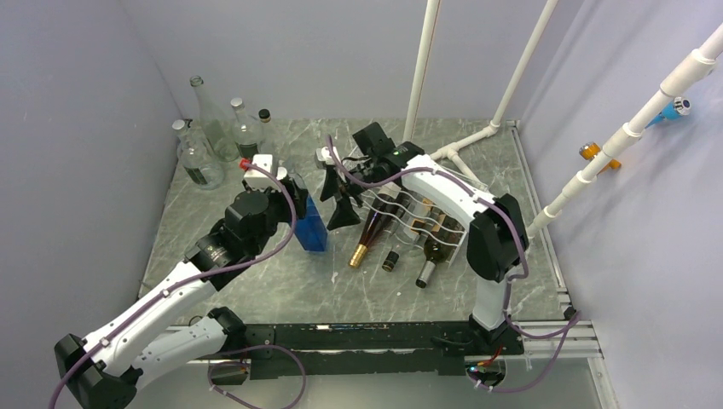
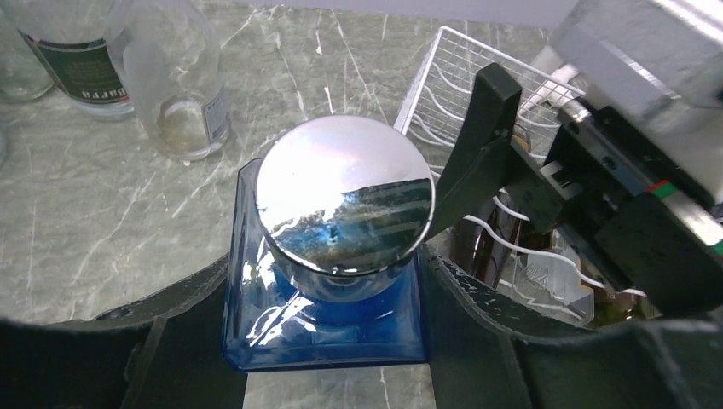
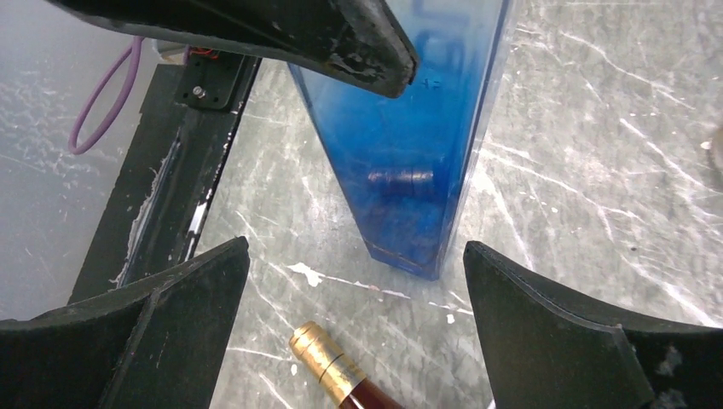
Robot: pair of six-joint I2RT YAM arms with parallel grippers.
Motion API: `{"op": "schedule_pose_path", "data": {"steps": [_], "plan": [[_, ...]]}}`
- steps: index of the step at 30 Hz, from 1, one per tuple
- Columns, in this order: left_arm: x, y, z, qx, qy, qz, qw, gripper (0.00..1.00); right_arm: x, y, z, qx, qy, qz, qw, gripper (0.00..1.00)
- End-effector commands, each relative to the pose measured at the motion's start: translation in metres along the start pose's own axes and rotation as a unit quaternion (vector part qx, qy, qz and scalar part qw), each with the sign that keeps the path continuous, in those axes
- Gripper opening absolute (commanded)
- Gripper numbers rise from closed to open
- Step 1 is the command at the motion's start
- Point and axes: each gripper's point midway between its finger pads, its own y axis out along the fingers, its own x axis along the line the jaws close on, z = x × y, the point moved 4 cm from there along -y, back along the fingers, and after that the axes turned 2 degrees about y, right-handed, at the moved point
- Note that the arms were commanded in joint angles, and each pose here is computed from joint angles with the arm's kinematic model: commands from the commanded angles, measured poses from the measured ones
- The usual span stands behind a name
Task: Take the wine bottle off the wine rack
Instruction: Pick up the wine bottle from the wine rack, then place the wine bottle at the center of the board.
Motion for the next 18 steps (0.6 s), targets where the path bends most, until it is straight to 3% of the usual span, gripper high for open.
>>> {"op": "schedule_pose_path", "data": {"steps": [1, 18], "plan": [[-0.022, -0.015, -0.072, -0.133, -0.040, 0.064, 0.988, 0.00, 0.018, -0.024, -0.021, -0.003, -0.045, 0.020, 0.999, 1.00], [-0.013, -0.007, -0.096, -0.148, 0.012, 0.088, 0.985, 0.00, 0.044, -0.075, -0.007, -0.023, -0.055, 0.065, 0.996, 1.00]]}}
